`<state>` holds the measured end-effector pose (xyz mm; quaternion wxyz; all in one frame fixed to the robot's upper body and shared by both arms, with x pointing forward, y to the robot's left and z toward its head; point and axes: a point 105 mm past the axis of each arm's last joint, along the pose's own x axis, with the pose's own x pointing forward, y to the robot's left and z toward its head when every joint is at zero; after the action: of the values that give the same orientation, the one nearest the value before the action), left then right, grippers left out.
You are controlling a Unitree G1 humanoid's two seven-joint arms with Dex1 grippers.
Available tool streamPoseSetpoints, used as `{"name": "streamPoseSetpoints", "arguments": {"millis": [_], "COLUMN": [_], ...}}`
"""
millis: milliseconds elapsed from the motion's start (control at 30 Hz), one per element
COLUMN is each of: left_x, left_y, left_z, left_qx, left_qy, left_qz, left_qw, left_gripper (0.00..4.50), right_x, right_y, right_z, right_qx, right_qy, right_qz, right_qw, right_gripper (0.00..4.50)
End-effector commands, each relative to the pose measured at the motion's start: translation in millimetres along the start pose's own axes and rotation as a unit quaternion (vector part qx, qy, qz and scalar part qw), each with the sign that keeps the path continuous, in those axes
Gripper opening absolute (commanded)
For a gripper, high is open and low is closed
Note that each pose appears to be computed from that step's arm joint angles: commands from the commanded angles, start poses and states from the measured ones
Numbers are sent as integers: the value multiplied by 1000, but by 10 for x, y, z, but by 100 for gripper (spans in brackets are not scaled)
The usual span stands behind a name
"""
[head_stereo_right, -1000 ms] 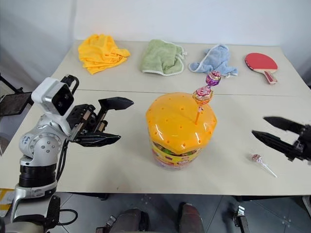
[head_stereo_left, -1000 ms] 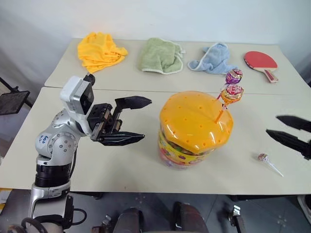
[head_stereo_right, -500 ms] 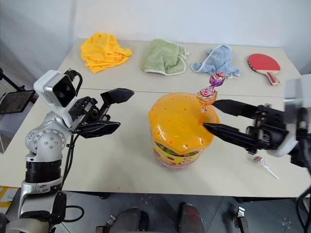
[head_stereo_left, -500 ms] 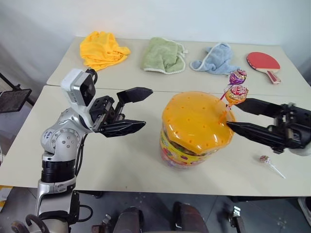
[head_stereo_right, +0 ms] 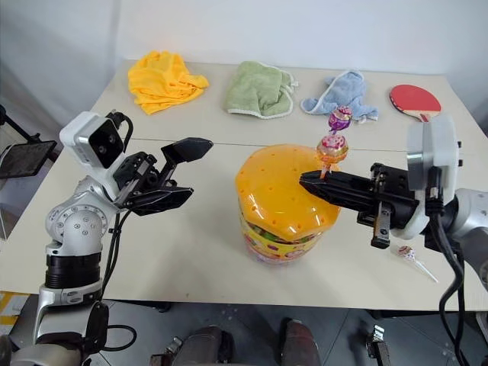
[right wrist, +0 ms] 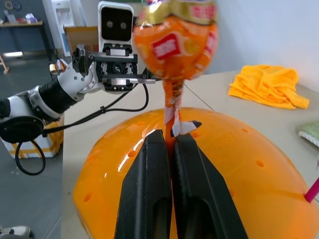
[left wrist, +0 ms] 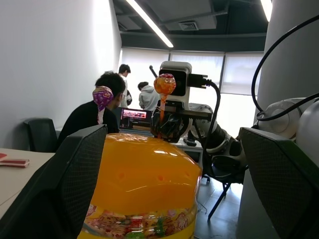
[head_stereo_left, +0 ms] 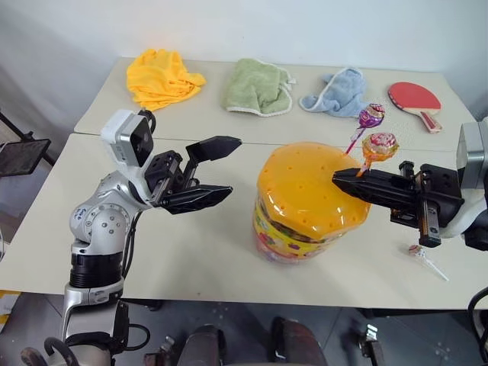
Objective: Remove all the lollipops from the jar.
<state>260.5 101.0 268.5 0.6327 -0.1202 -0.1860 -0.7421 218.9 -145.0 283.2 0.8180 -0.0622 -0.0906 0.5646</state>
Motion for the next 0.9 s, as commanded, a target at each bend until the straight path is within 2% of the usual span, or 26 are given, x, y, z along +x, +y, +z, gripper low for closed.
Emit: {"name": "streamPoseSetpoints", "arguments": {"millis": [33, 167, 300, 400, 467, 500, 567, 667, 733, 900], "left_x": [26, 40, 55, 56, 53, 57, 63, 63, 63, 74], "left_y": [-47, -40, -1, 38, 57, 46, 32, 41, 44, 44], "left_z": [65, 57, 78, 67, 47, 32, 16, 7, 10, 13], "left_qx": [18, 22, 38, 50, 52, 50, 44, 37, 33, 34], "left_qy": [-10, -12, -18, -16, -14, -8, 1, 12, 16, 18], "left_qz": [-7, -6, 6, 20, 26, 22, 16, 18, 19, 20], "left_qw": [1000, 1000, 999, 998, 998, 998, 999, 999, 999, 999], "left_gripper": [450, 450, 450, 450, 450, 450, 450, 450, 450, 450], "right_x": [-83, -225, -686, -1258, -1633, -1736, -1845, -1992, -2070, -2066], "right_y": [-40, -123, -404, -764, -947, -961, -924, -836, -828, -754], "right_z": [229, 462, 633, 271, -131, -385, -729, -1092, -1223, -1419], "right_qx": [-17, 6, 26, 99, 110, 110, 91, 56, 54, 102], "right_qy": [-48, -98, -119, -56, 23, 97, 192, 294, 318, 336], "right_qz": [-16, -47, -153, -302, -399, -422, -424, -409, -420, -406], "right_qw": [999, 994, 981, 947, 910, 895, 880, 862, 848, 844], "right_gripper": [1, 1, 1, 1, 1, 1, 1, 1, 1, 1]}}
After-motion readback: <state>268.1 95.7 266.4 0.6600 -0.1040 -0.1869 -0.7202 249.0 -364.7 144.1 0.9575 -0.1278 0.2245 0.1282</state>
